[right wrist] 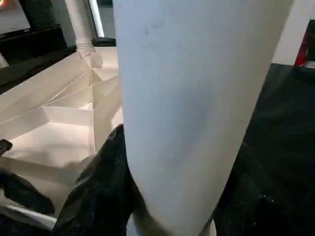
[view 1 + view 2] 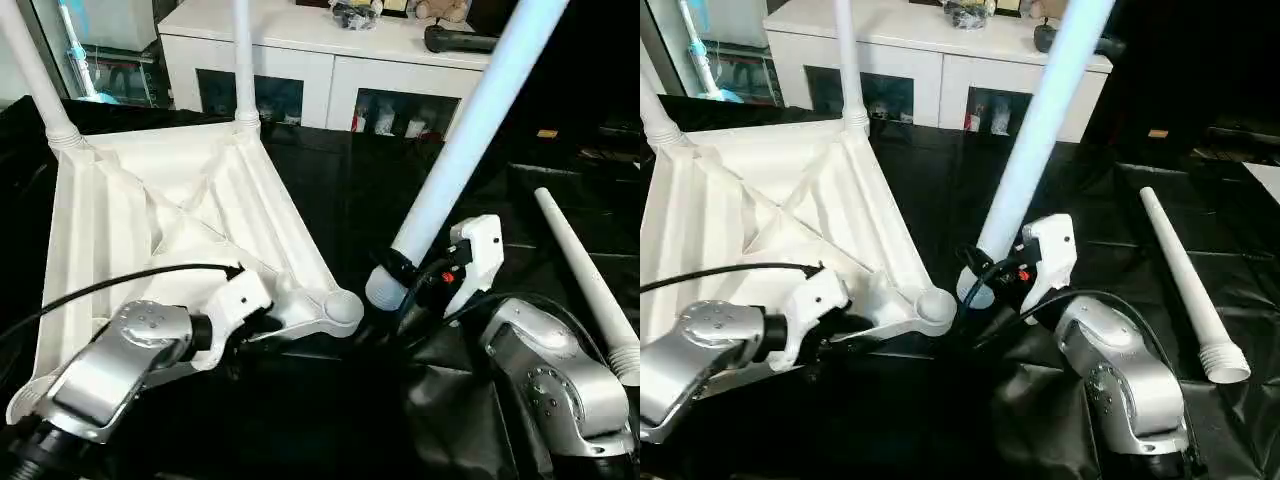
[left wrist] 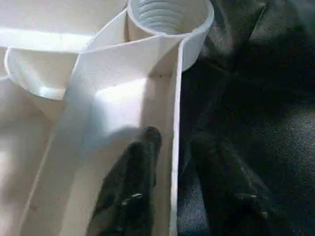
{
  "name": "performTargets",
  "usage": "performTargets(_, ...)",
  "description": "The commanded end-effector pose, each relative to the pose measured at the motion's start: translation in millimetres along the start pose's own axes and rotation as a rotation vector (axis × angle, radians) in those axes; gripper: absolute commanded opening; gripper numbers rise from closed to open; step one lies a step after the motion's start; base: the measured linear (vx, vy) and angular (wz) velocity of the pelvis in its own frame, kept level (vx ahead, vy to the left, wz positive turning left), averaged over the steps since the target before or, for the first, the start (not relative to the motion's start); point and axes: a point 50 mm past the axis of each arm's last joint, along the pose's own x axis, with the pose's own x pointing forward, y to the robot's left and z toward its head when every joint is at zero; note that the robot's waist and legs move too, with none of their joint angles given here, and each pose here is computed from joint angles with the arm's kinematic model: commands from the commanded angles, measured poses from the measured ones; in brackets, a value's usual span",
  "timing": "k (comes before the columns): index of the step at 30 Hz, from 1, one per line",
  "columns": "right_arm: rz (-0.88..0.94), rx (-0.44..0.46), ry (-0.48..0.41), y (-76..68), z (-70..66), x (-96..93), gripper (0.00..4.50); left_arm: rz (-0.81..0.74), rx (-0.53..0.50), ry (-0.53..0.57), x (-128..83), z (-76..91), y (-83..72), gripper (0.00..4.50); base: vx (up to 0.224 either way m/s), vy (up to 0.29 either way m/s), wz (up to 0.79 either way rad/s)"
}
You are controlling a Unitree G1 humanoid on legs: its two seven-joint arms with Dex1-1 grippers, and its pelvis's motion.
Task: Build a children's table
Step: Insert table leg to table base
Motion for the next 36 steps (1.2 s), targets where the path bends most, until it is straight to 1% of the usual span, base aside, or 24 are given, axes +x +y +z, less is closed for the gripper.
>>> performTargets(1, -0.004, -0.018, -0.014, -1.8, 4.1, 0.3, 1.86, -0.009, 0.014, 0.028, 4, -2.7, 0.5, 1.14, 0.0, 0.0, 0.0)
performTargets(3, -0.004, -0.019, -0.017, -2.1, 5.1, 0.1, 1.86, -0.019, 0.025, 0.051, 6, -4.9, 0.7, 0.97, 0.0, 0.0, 0.0)
performTargets(5, -0.006, -0.018, -0.022, -2.5, 6.2, 0.1, 1.86, -0.023, 0.031, 0.066, 6, -6.5, 0.8, 0.93, 0.0, 0.0, 0.0)
performTargets(6, -0.006, -0.017, -0.024, -2.6, 6.6, 0.2, 1.86, -0.024, 0.033, 0.069, 6, -6.8, 0.8, 0.71, 0.0, 0.0, 0.0)
performTargets(7, -0.006, -0.017, -0.024, -2.6, 6.6, 0.2, 1.86, -0.024, 0.033, 0.069, 6, -6.8, 0.8, 0.6, 0.0, 0.0, 0.0)
performTargets(9, -0.012, -0.007, -0.034, -3.3, 8.1, 1.3, 1.86, -0.01, 0.054, 0.044, 9, -3.8, 4.9, 0.51, 0.0, 0.0, 0.0)
performTargets(10, -0.012, -0.007, -0.034, -3.3, 8.1, 1.3, 1.86, -0.01, 0.054, 0.044, 9, -3.8, 4.9, 0.26, 0.0, 0.0, 0.0)
performTargets(11, -0.013, 0.0, -0.036, -3.4, 8.1, 1.5, 1.86, -0.014, 0.068, 0.03, 10, -2.0, 5.6, 0.26, 0.0, 0.0, 0.0)
performTargets(12, -0.017, 0.01, -0.04, -3.6, 7.8, 1.4, 1.86, -0.031, 0.085, 0.021, 12, -0.1, 5.3, 0.1, 0.0, 0.0, 0.0)
performTargets(13, -0.018, 0.013, -0.04, -3.7, 7.7, 1.4, 1.86, -0.036, 0.092, 0.019, 12, 0.3, 5.1, 0.1, 0.0, 0.0, 0.0)
performTargets(15, -0.023, 0.025, -0.045, -4.5, 6.6, 0.6, 1.86, -0.104, 0.17, 0.008, 21, 3.8, -2.0, 0.04, 0.0, 0.0, 0.0)
performTargets(19, -0.033, 0.031, -0.054, -5.6, 7.1, -0.6, 1.86, -0.17, 0.243, -0.019, 31, 9.3, -11.7, 0.0, 0.0, 0.0, 0.0)
performTargets(20, -0.042, 0.034, -0.063, -6.6, 8.1, -1.4, 1.86, -0.189, 0.279, -0.032, 34, 13.2, -13.8, 0.0, 0.0, 0.0, 0.0)
performTargets(22, -0.048, 0.038, -0.071, -7.5, 9.7, -2.9, 1.86, -0.19, 0.313, -0.031, 38, 16.8, -12.4, 0.0, 0.0, 0.0, 0.0)
performTargets(24, -0.05, 0.039, -0.075, -8.0, 10.4, -3.8, 1.86, -0.18, 0.326, -0.021, 40, 18.3, -9.1, 0.0, 0.0, 0.0, 0.0)
performTargets(26, -0.042, 0.038, -0.069, -7.4, 10.2, -4.6, 1.86, -0.152, 0.336, -0.01, 43, 19.1, -1.2, 0.0, 0.0, 0.0, 0.0)
performTargets(28, -0.019, 0.038, -0.05, -6.1, 8.5, -4.6, 1.86, -0.141, 0.326, -0.01, 43, 18.9, 2.1, 0.0, 0.0, 0.0, 0.0)
performTargets(31, 0.04, 0.018, 0.021, -2.2, 1.2, -1.9, 1.86, -0.142, 0.299, -0.021, 39, 16.7, 5.1, 0.0, 0.0, 0.0, 0.0)
performTargets(32, 0.04, 0.018, 0.021, -2.2, 1.2, -1.9, 1.86, -0.142, 0.299, -0.021, 39, 16.7, 5.1, 0.0, 0.0, 0.0, 0.0)
performTargets(33, 0.036, 0.014, 0.058, -3.8, -3.5, 1.1, 1.86, -0.143, 0.283, -0.027, 38, 15.3, 6.0, 0.0, 0.0, 0.0, 0.0)
performTargets(35, 0.031, 0.014, 0.074, -5.7, -6.3, 3.8, 1.86, -0.137, 0.281, -0.032, 36, 14.8, 7.2, 0.0, 0.0, 0.0, 0.0)
performTargets(36, 0.015, 0.015, 0.083, -9.4, -9.0, 7.0, 1.86, -0.133, 0.28, -0.039, 35, 14.7, 7.6, 0.0, 0.0, 0.0, 0.0)
